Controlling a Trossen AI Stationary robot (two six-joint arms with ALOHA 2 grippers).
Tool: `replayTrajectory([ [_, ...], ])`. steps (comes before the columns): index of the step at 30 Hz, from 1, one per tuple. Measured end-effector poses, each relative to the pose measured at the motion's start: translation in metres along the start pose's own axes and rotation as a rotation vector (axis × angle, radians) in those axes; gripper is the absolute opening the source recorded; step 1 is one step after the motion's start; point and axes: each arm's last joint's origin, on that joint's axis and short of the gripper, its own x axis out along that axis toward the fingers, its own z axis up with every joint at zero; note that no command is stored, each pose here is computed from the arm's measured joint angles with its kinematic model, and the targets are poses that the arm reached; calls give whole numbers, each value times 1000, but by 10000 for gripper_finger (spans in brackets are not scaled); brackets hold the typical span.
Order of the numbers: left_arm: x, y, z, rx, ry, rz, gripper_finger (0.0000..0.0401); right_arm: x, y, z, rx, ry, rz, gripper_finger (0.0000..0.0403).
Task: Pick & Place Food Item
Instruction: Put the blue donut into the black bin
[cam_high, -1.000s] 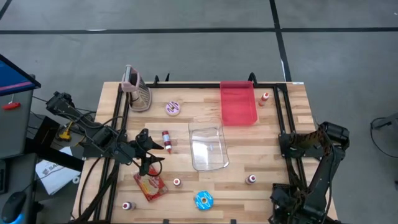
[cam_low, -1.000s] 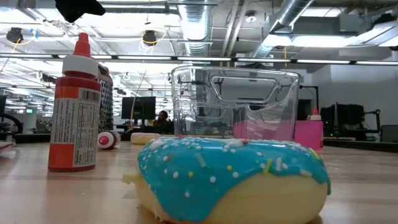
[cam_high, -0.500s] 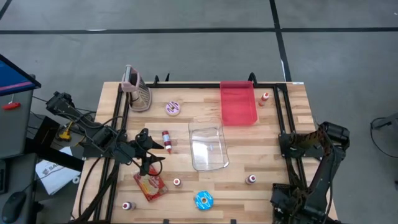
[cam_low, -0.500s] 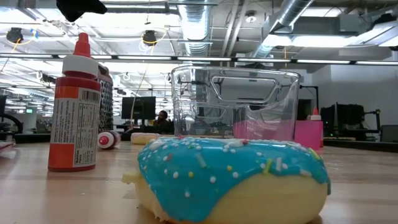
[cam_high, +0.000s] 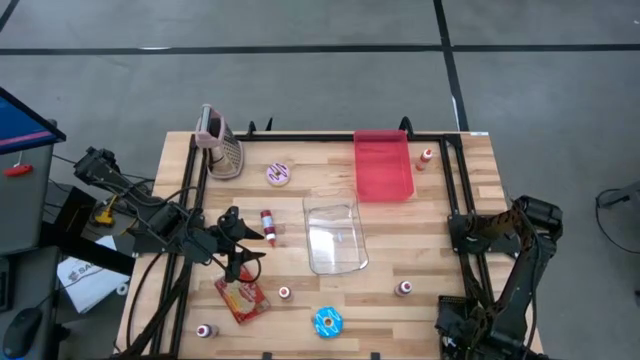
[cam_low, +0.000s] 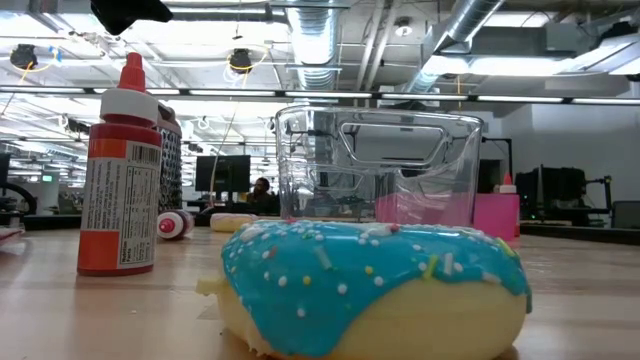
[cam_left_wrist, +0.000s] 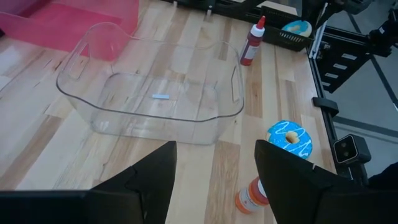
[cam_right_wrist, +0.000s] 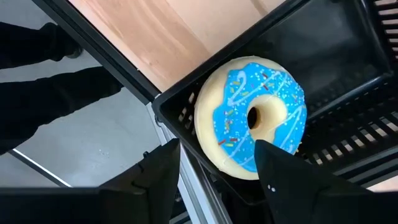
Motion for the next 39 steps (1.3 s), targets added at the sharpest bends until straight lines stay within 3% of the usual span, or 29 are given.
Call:
replayTrajectory([
  [7,1,1,1,-7,-2,6,214,-5,6,30,30,-11,-25,198],
  [13,1,1,1,-12,-2,-4,214,-26,8,67,68,-129,-1,199],
  [20,1,-1,0,-12,36,-62,221,-80,-1,110,110,-402,220,199],
  [26,-1,-4,-1,-15,65,-129,231,-103,24,146,54,-471,522,200],
  [32,-6,-14,-2,-12,95,-264,234,-101,55,176,4,-454,726,190],
  [39,-16,-26,-10,6,104,-316,233,-82,79,175,28,-383,781,182],
])
